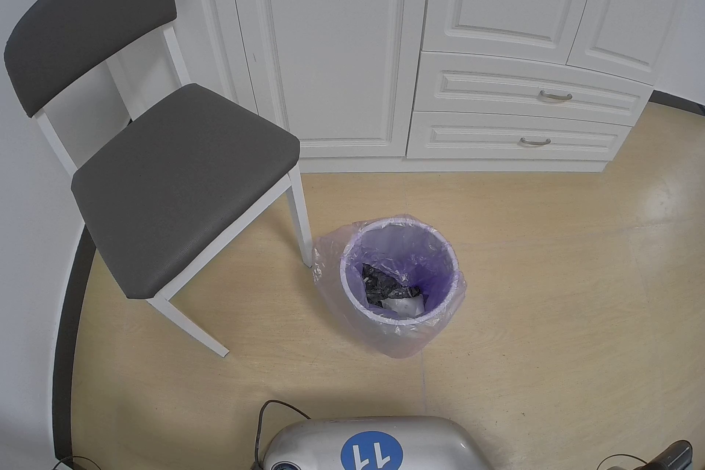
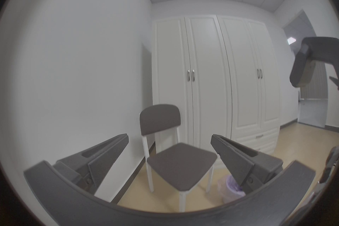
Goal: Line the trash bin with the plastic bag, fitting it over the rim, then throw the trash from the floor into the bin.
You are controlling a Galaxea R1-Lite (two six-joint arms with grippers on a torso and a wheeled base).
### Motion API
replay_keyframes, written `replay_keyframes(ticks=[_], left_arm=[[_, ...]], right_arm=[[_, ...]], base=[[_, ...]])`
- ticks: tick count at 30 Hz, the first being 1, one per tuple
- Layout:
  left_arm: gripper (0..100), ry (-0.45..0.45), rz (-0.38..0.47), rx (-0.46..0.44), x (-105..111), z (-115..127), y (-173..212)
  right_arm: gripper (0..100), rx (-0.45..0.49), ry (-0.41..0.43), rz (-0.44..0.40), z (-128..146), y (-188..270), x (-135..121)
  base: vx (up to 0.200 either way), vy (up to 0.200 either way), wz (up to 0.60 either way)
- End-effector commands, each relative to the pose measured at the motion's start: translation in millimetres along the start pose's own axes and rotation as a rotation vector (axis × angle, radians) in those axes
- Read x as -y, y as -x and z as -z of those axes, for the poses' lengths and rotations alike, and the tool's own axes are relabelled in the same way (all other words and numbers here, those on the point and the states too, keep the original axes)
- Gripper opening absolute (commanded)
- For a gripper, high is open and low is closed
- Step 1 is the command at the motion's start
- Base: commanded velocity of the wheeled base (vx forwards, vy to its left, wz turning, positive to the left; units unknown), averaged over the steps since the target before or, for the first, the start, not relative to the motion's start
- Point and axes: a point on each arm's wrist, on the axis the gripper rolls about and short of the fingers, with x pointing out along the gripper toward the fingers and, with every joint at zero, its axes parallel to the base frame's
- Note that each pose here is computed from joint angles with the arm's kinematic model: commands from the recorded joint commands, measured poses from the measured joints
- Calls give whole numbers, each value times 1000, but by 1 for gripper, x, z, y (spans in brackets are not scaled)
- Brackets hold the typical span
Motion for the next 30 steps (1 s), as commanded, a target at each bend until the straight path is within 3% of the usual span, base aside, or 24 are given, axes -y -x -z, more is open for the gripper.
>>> replay_keyframes(ticks=[1, 6, 11, 17, 18, 30], left_arm=[[100, 53, -11, 48, 7, 42, -31], [100, 45, -4, 132, 12, 93, -52], [100, -7, 15, 40, 15, 135, -55], [100, -11, 21, -46, 16, 144, -56], [100, -20, 26, -100, 16, 149, -55], [100, -45, 40, -321, 17, 172, -50]], right_arm=[[100, -6, 57, 5, 44, 0, 4], [100, -40, 74, 0, 71, 3, 6], [100, -80, 88, 9, 97, 8, 9], [100, -107, 121, 4, 121, 16, 13], [100, -127, 132, 6, 127, 18, 14], [100, -149, 124, 14, 130, 19, 14]], base=[[0, 0, 0], [0, 0, 0], [0, 0, 0], [0, 0, 0], [0, 0, 0], [0, 0, 0]])
